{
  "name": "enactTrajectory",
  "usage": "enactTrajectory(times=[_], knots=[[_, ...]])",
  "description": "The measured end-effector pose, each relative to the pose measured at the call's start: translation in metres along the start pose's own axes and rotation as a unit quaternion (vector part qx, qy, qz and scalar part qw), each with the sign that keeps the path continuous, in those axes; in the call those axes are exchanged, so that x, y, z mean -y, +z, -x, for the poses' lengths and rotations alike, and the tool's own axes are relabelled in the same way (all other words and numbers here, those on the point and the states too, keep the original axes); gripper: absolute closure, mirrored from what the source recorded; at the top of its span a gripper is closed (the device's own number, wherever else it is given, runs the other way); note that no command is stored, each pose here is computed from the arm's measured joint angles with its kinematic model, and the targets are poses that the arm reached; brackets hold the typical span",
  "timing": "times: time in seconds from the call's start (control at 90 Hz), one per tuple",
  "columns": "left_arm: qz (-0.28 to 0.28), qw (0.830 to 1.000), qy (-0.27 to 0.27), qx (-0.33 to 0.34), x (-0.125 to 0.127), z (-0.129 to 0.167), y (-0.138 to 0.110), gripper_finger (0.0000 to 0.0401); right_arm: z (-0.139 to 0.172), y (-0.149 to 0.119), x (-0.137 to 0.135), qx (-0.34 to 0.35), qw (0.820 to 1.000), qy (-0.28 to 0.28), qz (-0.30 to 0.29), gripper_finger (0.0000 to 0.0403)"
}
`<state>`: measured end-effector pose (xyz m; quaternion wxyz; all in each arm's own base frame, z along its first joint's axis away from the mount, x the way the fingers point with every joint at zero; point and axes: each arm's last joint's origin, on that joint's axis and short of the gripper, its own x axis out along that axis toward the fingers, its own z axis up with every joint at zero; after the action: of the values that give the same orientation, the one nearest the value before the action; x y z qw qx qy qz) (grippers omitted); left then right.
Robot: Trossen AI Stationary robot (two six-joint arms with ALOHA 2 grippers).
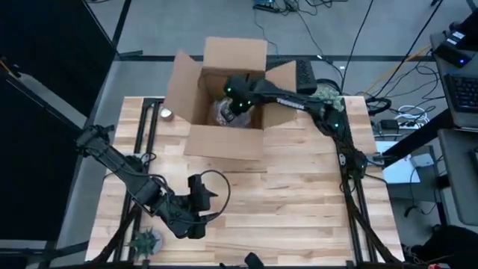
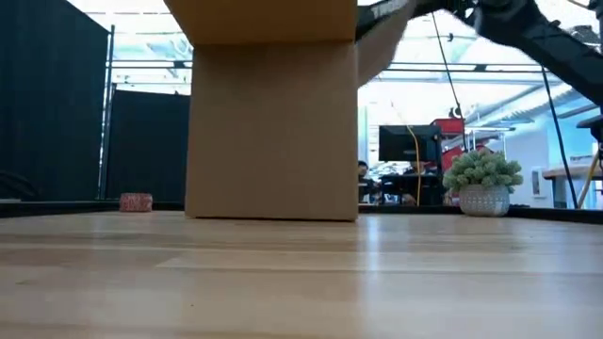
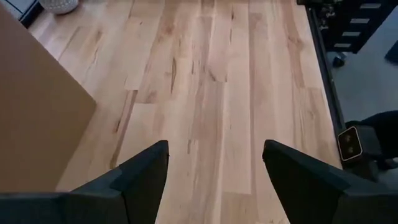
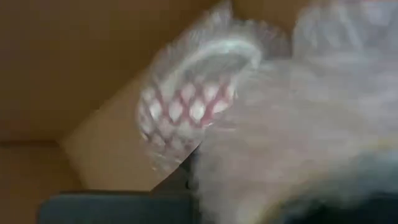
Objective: Wrap mug
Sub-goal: Put the wrapped yellow mug into the box
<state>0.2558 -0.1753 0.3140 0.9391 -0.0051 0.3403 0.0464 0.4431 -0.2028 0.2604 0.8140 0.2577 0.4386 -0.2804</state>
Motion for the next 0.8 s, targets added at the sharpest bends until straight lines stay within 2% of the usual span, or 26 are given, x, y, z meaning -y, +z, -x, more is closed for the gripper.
enactTrajectory(times=[0.233, 0.456, 0.533, 0.622, 0.8], knots=[[0.000, 1.000, -0.001, 0.000, 0.000, 0.000, 0.000, 0.0148, -0.015, -0.004, -0.001, -0.017, 1.000, 0.004, 0.020, 0.0309], [0.000, 1.000, -0.002, -0.001, 0.000, 0.000, 0.000, 0.0148, -0.007, 0.000, 0.001, -0.006, 0.999, 0.015, 0.039, 0.0223], [0.000, 1.000, -0.001, 0.000, 0.000, 0.000, 0.000, 0.0148, 0.014, 0.003, 0.000, 0.008, 0.999, 0.023, 0.041, 0.0198], [0.000, 1.000, 0.001, 0.000, 0.000, 0.000, 0.000, 0.0148, 0.056, 0.007, -0.001, 0.042, 0.997, 0.035, 0.053, 0.0180], [-0.002, 1.000, 0.003, -0.001, 0.000, 0.000, 0.000, 0.0148, 0.136, 0.002, -0.007, 0.100, 0.991, 0.053, 0.078, 0.0168]])
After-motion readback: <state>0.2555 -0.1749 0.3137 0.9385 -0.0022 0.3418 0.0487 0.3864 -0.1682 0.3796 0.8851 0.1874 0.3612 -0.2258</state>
